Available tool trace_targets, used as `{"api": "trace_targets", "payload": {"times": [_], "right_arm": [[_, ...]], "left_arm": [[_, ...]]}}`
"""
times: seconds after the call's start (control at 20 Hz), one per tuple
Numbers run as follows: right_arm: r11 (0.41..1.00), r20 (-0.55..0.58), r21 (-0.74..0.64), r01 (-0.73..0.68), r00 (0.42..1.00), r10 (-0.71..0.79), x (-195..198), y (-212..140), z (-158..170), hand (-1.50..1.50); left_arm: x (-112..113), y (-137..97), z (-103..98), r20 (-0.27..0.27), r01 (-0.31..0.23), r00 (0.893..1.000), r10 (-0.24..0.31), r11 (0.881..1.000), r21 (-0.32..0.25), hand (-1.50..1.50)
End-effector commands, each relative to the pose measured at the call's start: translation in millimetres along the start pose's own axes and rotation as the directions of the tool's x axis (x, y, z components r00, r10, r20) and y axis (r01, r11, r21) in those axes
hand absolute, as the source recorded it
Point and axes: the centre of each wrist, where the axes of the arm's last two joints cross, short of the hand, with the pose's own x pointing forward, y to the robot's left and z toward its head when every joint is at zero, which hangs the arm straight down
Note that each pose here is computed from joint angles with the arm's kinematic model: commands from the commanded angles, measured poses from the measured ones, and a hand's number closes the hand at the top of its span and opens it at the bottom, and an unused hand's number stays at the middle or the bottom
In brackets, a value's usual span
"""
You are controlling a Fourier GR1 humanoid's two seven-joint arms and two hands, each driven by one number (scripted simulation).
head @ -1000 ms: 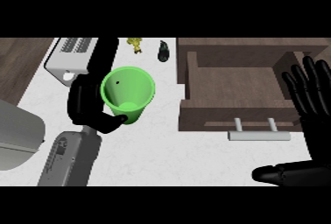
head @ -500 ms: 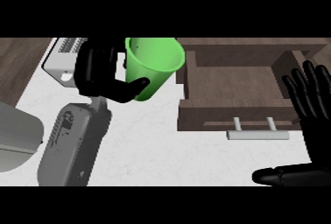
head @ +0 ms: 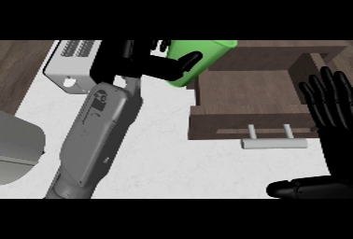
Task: Pick up the cup, place it into the drawer and close the drawer
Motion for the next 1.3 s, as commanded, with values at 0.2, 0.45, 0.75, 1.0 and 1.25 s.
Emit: {"api": "trace_targets", "payload": {"times": [0.2, 0.45, 0.75, 1.0, 1.25], "right_arm": [[1.0, 0.007, 0.008, 0.002, 1.0, -0.002, 0.9, -8.0, 0.4, -1.5], [1.0, -0.005, 0.017, 0.006, 1.0, -0.006, 0.8, -18.5, -13.3, -1.5], [1.0, 0.008, 0.012, 0.018, 1.0, -0.018, -12.3, -10.5, -13.6, -1.5], [0.999, 0.014, 0.041, 0.011, 1.0, -0.011, 4.8, -13.1, -16.9, -1.5], [0.998, 0.028, 0.058, 0.003, 1.0, -0.005, -6.2, -10.4, -8.2, -1.5]], "left_arm": [[-1.5, -35.4, -30.3, -0.067, 0.056, 0.996, -0.056, 0.998, -0.004, 1.5], [-24.2, -49.3, -34.6, -0.096, 0.076, 0.993, -0.074, 0.997, 0.018, 1.5], [-25.8, -63.6, -51.5, -0.12, 0.097, 0.988, -0.096, 0.995, 0.005, 1.5], [-52.9, -61.8, -33.2, -0.2, 0.131, 0.971, -0.132, 0.991, -0.02, 1.5], [-61.2, -59.2, -34.7, -0.188, 0.204, 0.959, -0.21, 0.978, -0.052, 1.5]]}}
